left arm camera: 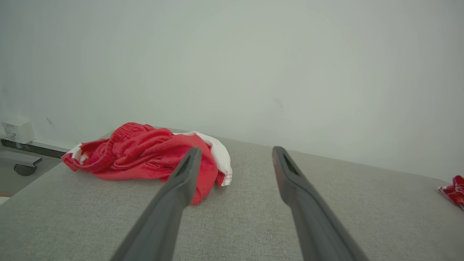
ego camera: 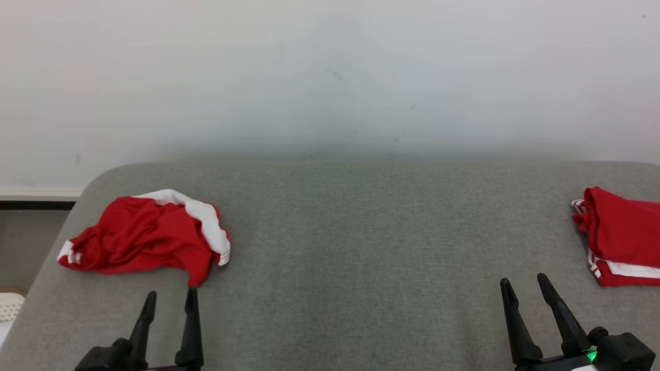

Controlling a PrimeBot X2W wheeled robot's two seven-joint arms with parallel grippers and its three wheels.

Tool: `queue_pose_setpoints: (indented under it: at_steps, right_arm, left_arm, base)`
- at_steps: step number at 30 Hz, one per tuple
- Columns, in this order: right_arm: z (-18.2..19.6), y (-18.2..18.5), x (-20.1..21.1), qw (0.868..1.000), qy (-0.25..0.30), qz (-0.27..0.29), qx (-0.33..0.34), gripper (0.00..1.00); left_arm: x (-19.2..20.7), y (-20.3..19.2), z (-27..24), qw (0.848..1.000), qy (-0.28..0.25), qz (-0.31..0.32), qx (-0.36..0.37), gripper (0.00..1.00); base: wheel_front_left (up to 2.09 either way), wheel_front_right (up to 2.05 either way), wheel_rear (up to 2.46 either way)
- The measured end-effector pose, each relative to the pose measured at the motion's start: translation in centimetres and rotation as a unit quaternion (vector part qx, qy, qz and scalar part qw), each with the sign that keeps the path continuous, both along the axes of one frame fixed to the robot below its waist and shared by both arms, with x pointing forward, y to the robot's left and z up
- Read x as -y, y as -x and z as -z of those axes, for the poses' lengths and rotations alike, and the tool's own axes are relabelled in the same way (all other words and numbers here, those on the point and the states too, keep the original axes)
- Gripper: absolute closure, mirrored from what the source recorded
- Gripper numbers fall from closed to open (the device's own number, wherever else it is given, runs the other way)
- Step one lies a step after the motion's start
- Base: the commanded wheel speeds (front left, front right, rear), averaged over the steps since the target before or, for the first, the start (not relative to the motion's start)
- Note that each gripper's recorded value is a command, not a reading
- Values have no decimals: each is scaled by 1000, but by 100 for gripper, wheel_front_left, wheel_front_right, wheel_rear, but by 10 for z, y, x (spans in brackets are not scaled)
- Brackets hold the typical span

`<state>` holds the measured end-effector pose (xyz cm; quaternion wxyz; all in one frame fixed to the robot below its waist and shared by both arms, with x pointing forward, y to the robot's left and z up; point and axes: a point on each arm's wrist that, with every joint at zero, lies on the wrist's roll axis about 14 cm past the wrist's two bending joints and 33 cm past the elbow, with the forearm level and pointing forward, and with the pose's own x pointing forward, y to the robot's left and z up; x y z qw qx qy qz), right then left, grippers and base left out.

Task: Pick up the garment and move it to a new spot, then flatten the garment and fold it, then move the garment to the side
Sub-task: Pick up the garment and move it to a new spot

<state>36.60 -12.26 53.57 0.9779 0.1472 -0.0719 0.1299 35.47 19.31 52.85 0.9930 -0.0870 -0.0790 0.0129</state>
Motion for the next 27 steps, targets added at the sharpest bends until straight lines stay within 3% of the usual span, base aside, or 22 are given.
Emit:
queue_pose_setpoints:
  at_steps: [27]
  right_arm:
    - [13,-11,-114,986,0,-165,-24,0]
  left_arm:
    - [-86,58,12,990,0,-141,-18,0]
  base:
    - [0,0,0]
